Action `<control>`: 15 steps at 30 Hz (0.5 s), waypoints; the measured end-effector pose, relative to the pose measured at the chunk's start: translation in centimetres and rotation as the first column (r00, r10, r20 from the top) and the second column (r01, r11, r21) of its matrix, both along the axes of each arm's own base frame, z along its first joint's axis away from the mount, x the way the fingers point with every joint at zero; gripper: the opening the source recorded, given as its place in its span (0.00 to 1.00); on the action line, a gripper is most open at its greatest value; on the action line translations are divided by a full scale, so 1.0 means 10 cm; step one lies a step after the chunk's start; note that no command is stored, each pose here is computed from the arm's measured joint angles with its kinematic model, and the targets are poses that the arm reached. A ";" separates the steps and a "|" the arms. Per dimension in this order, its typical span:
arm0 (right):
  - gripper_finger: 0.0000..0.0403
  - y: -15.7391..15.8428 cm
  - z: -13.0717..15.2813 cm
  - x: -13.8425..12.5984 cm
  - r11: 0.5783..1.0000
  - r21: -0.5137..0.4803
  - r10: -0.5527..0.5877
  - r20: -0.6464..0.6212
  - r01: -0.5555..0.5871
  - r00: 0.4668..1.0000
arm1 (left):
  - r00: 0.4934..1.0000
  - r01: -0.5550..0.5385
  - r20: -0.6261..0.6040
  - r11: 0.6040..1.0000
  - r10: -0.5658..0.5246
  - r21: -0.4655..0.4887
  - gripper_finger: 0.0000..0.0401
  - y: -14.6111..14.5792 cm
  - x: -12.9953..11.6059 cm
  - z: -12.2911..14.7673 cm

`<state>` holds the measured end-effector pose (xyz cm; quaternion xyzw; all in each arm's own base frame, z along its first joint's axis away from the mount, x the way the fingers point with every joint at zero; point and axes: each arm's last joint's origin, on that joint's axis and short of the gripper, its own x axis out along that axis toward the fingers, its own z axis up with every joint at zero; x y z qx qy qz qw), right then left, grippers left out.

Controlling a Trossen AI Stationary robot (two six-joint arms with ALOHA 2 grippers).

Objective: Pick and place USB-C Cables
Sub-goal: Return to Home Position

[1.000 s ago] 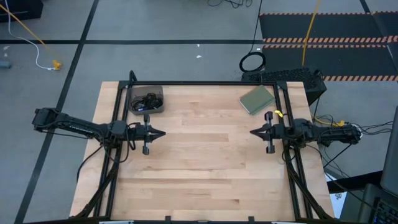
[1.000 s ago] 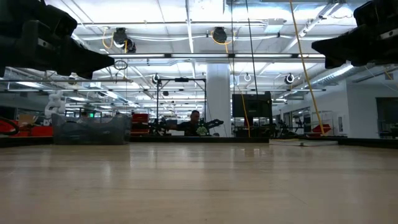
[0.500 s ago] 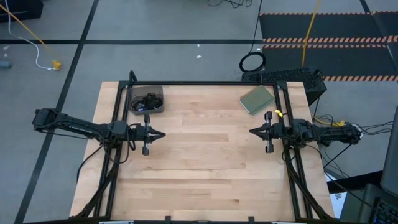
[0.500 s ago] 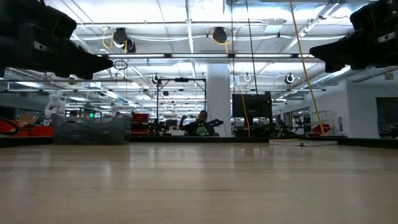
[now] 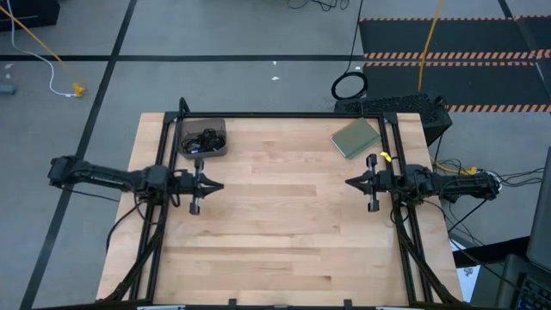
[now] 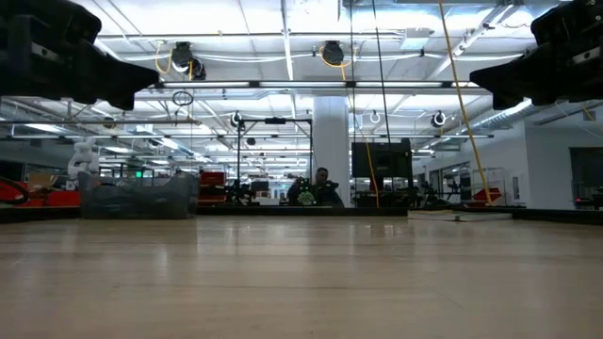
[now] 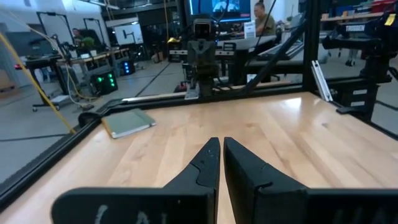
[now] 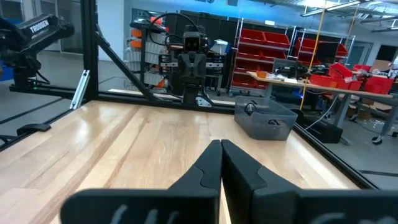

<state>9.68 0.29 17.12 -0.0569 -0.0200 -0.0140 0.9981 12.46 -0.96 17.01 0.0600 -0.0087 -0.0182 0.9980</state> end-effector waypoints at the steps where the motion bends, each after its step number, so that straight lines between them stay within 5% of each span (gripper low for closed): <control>1: 0.00 0.00 0.00 0.00 1.000 0.000 0.000 0.000 0.000 1.000 | 1.000 -0.004 0.002 1.000 0.004 0.002 0.06 0.01 -0.01 0.00; 15: 0.00 0.00 0.00 0.00 1.000 0.000 0.000 0.004 0.000 1.000 | 1.000 -0.021 -0.011 1.000 0.021 -0.011 0.06 0.04 -0.17 -0.01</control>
